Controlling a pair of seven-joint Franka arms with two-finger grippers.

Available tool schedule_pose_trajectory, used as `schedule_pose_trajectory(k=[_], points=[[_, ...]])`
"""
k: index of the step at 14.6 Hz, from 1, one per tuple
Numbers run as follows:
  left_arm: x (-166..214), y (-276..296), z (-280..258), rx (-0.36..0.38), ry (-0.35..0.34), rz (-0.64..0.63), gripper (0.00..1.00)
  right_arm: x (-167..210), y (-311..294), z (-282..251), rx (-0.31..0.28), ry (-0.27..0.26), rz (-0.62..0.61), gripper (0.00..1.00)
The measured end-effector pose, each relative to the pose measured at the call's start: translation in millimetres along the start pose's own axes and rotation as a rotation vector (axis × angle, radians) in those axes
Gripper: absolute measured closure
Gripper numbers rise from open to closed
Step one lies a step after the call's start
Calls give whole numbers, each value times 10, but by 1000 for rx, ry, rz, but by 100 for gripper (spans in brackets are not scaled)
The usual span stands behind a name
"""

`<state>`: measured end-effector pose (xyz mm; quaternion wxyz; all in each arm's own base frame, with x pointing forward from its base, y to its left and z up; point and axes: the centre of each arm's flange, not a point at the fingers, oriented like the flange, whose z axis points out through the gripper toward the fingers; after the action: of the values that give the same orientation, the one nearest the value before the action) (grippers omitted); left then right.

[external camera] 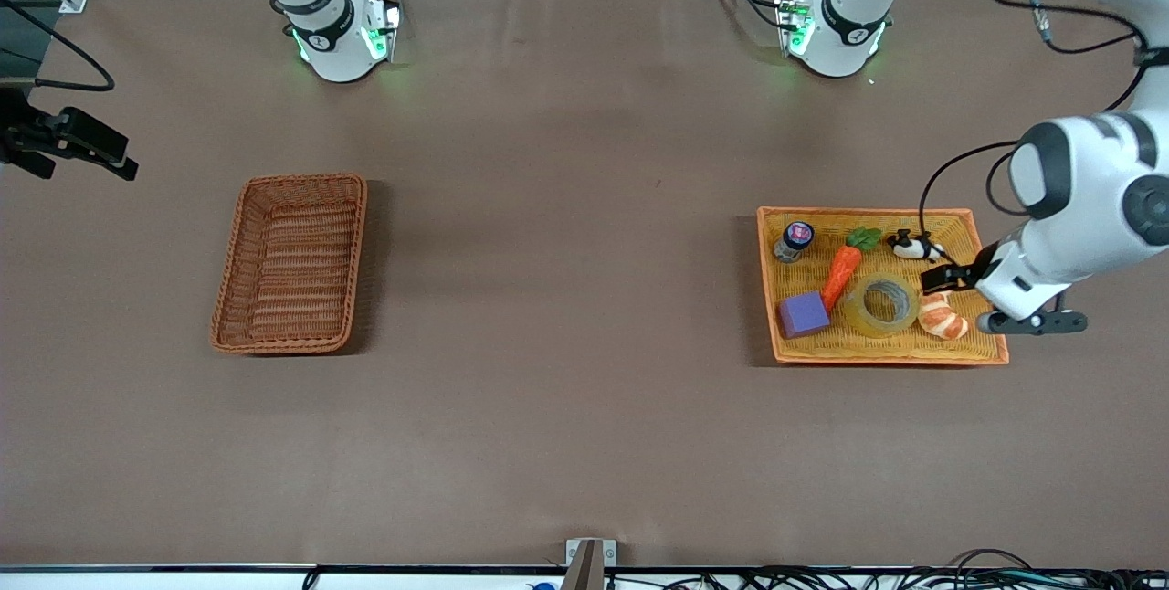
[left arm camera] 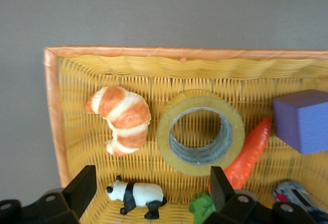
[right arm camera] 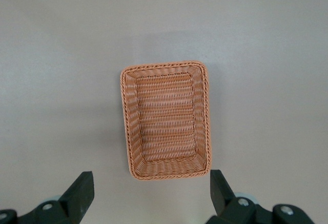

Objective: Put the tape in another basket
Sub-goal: 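Lower the left gripper onto the tape roll rim and close it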

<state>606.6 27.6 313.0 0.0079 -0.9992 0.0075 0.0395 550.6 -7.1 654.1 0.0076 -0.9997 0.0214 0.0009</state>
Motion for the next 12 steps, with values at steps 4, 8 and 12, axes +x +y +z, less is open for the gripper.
schedule_pose_trajectory(k=[4, 8, 12], points=[[67, 11, 442, 9, -23, 13, 8, 3, -27, -4, 0, 4, -8, 0], [135, 82, 758, 17, -10, 27, 12, 3, -65, -6, 0, 6, -15, 0], [114, 145, 867, 16, -28, 38, 15, 0, -123, -8, 0, 6, -26, 0]])
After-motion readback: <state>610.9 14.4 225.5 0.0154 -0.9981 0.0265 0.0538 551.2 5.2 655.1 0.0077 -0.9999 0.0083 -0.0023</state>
